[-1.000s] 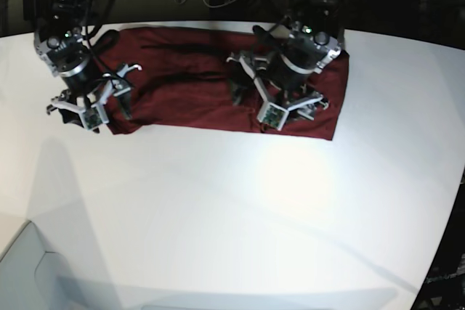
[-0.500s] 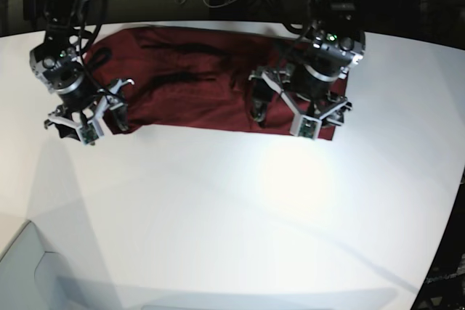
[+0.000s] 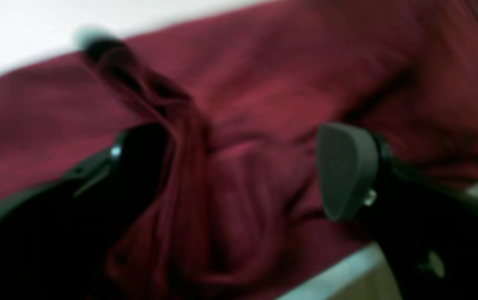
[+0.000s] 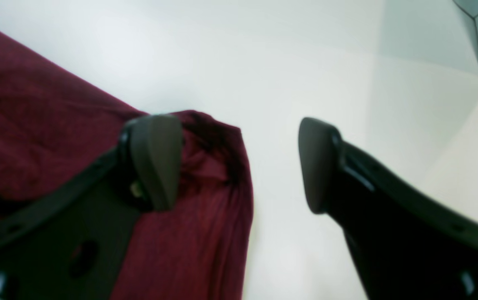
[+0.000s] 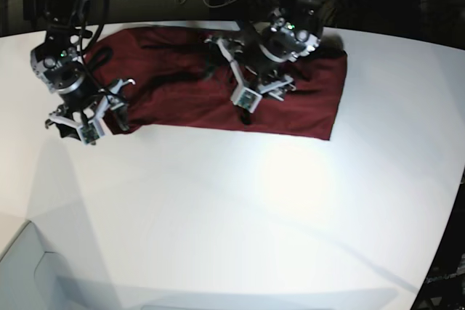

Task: Layout the t-shirt on the table in an organized manner, then fold the t-shirt properly
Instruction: 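Open the left gripper and shift it along the folded shirt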

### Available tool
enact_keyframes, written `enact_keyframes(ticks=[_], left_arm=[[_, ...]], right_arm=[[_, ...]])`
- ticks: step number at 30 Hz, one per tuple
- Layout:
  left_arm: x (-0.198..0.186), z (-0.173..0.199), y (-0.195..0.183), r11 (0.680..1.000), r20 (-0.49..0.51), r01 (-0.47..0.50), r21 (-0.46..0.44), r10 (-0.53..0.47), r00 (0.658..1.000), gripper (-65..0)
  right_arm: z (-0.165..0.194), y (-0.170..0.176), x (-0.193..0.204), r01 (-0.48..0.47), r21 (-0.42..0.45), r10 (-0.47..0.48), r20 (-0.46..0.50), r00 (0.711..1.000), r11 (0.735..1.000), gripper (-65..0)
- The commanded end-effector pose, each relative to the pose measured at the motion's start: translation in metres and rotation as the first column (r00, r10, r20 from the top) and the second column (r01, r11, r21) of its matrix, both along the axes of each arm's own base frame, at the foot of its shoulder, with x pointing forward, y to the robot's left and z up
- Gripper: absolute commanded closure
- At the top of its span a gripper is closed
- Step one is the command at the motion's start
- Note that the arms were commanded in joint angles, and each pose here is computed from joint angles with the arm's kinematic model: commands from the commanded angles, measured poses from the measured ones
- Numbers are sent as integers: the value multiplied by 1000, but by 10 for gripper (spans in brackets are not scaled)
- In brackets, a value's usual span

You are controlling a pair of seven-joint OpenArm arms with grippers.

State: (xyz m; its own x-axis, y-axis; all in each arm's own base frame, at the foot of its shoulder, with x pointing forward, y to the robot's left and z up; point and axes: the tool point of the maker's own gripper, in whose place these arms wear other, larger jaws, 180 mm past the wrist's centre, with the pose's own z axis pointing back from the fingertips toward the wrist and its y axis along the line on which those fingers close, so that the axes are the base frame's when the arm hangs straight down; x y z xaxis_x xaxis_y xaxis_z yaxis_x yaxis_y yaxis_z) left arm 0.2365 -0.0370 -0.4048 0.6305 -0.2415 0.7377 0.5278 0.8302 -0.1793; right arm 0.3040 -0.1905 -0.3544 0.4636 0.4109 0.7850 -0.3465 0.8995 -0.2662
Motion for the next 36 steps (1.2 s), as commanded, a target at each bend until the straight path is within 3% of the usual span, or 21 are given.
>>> enact_keyframes(ticks=[1, 7, 14, 21, 29, 36], left_arm=[[6, 14, -15, 999, 40, 16, -51, -14, 999, -544], [5, 40, -53, 988, 109, 122, -92, -112, 988, -546], [12, 61, -46, 990, 171, 114, -82, -99, 980, -547], [21, 67, 7, 999, 198, -7, -39, 15, 980, -547], [27, 27, 71, 986, 108, -166, 30, 162, 981, -547], [27, -1, 85, 985, 52, -158, 76, 154, 987, -547]], right_arm=[[16, 0, 8, -10, 7, 9, 58, 998, 1000, -440], [18, -5, 8, -13, -13, 13, 63, 998, 1000, -440], [19, -6, 9, -14, -14, 15, 65, 998, 1000, -440], [25, -6, 14, -14, -15, 15, 84, 996, 1000, -440], [21, -19, 24, 24, -4, -23, 76, 997, 1000, -440], [7, -28, 12, 25, -23, -24, 29, 999, 999, -440]])
